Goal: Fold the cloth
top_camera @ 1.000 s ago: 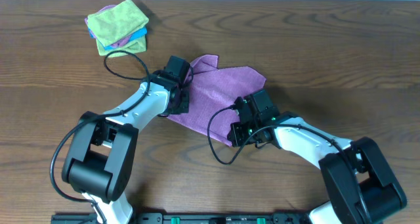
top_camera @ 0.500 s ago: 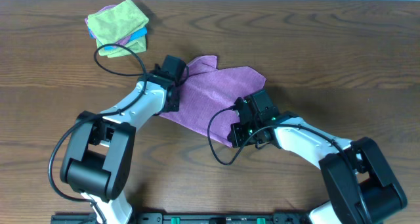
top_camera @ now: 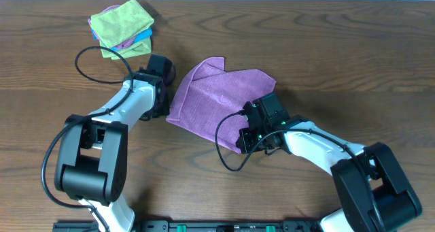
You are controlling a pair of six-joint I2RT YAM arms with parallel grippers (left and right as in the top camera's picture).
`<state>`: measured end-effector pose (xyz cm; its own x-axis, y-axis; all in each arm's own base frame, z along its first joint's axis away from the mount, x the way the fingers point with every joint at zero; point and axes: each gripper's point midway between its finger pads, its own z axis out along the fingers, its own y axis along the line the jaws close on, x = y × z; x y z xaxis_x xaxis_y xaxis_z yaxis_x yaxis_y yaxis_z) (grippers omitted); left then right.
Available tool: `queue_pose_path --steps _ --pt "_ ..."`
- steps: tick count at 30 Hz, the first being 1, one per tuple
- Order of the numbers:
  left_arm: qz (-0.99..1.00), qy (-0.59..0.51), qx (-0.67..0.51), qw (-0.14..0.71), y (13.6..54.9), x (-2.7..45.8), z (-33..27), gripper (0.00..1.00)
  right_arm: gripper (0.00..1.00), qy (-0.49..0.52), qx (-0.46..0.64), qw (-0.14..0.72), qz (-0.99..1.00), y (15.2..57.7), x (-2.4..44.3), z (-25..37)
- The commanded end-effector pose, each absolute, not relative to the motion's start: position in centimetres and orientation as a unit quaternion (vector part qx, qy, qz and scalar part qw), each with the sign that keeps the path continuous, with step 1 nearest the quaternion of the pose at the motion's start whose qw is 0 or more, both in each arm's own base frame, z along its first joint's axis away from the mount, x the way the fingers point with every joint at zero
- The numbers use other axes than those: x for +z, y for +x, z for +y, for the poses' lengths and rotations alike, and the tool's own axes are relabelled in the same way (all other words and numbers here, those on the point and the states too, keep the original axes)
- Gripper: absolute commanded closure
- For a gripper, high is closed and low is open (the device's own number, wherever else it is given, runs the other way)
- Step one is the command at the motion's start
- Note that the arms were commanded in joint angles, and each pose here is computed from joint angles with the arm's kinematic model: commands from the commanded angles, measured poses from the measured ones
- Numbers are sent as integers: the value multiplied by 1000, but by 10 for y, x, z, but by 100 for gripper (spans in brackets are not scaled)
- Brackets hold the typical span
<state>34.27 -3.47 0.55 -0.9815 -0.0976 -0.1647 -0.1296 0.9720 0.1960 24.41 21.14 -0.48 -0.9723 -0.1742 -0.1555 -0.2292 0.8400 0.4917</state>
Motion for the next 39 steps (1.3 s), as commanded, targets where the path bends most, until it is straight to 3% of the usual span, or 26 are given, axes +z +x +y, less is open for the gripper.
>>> queue_pose_path --steps 1,7,16,22,31,39 --pt "996 -38 19 84 351 23 -66 94 99 -95 230 43 968 239 -17 200" --pt "993 -19 -91 71 348 27 -107 95 99 -95 230 43 968 239 -17 200" --pt "990 23 -105 86 348 29 -140 94 99 -95 230 44 968 239 -17 200" --pt "992 18 -78 99 354 30 -129 94 99 -95 230 43 968 239 -17 200" --pt "984 27 -131 119 376 68 -149 94 98 -95 231 45 967 240 -17 201" --pt "986 61 -128 84 352 48 -165 94 98 -95 232 47 967 241 -16 201"
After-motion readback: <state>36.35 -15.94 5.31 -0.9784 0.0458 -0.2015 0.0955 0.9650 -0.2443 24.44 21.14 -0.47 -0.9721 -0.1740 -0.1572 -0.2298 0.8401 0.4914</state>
